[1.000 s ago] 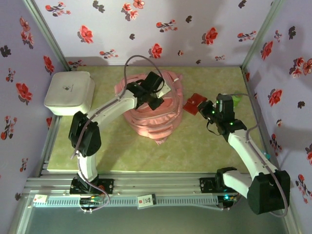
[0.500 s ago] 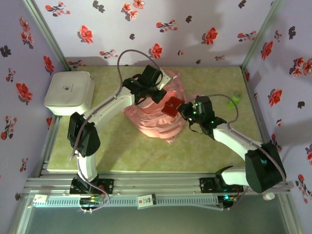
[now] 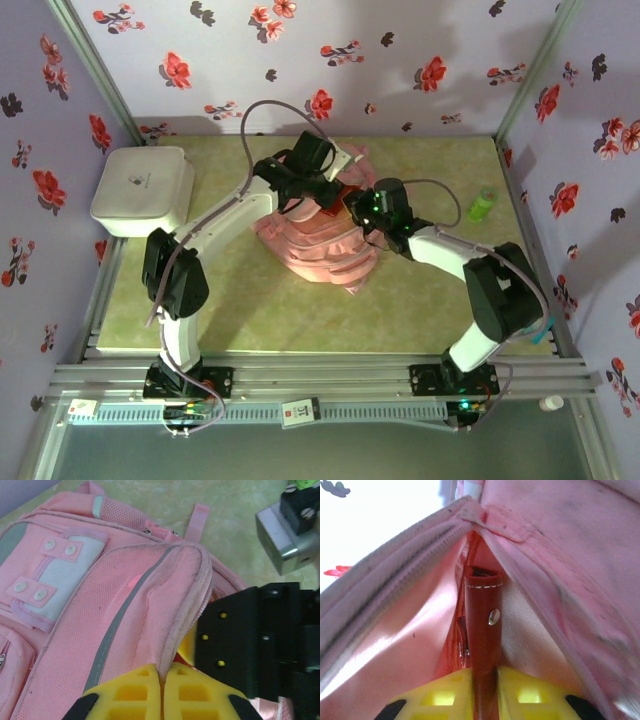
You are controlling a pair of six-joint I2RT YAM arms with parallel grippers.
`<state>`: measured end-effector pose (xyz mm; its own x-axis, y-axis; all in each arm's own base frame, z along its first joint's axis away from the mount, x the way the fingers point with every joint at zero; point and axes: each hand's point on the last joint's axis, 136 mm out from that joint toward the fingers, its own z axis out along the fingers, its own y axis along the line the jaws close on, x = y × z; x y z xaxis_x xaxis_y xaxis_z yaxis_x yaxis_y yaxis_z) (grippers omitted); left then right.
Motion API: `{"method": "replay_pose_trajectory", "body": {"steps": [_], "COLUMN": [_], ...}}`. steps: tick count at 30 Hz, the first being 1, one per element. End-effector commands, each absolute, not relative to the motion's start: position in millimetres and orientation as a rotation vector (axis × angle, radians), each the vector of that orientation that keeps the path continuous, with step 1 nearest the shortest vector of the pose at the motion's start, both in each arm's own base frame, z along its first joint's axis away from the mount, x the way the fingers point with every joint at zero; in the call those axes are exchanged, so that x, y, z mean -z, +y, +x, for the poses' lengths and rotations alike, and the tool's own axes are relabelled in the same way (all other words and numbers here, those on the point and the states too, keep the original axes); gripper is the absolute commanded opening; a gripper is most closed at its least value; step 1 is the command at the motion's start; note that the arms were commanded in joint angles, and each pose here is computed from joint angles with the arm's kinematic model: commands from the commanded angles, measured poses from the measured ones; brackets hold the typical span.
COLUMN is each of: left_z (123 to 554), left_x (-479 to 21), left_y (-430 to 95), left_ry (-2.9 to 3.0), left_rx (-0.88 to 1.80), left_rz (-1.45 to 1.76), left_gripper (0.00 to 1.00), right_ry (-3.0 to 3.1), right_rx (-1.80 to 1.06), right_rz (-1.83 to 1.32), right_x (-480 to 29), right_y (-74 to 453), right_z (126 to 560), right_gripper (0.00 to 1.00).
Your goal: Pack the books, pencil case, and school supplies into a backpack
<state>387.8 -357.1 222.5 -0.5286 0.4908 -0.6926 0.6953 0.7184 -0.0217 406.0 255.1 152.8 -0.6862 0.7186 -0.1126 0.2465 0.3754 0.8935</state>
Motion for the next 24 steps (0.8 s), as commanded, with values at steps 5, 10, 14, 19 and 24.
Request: {"method": "replay_pose_trajectory", "body": {"steps": [5, 10, 14, 19, 24], "left_z": [408, 411, 404, 387, 381], "left_x": [-260, -257, -255, -254, -258], "left_y": [-375, -370, -372, -377, -363], "left_ry": [2.153, 2.173, 2.189, 2.245, 2.295], "left_rx": [0.522, 0.537, 0.589, 0.713, 0.739], "left_rz": [0.786, 0.757, 0.777, 0.786, 0.716], "left_gripper": [0.00, 0.00, 0.03, 0.23, 0.47], "right_ry": [2.014, 2.056, 2.082, 2.150, 2.096], "right_rx": [-1.553, -1.415, -1.295, -1.025, -0.793], "right_rz": [0.744, 0.836, 0.855, 0.917, 0.944], "right_x": [-186, -164, -165, -158, -172], "right_y": [292, 257, 229, 183, 136], "right_z": [429, 410, 389, 360, 346], "right_gripper": [0.25, 0.25, 0.30, 0.35, 0.42]}}
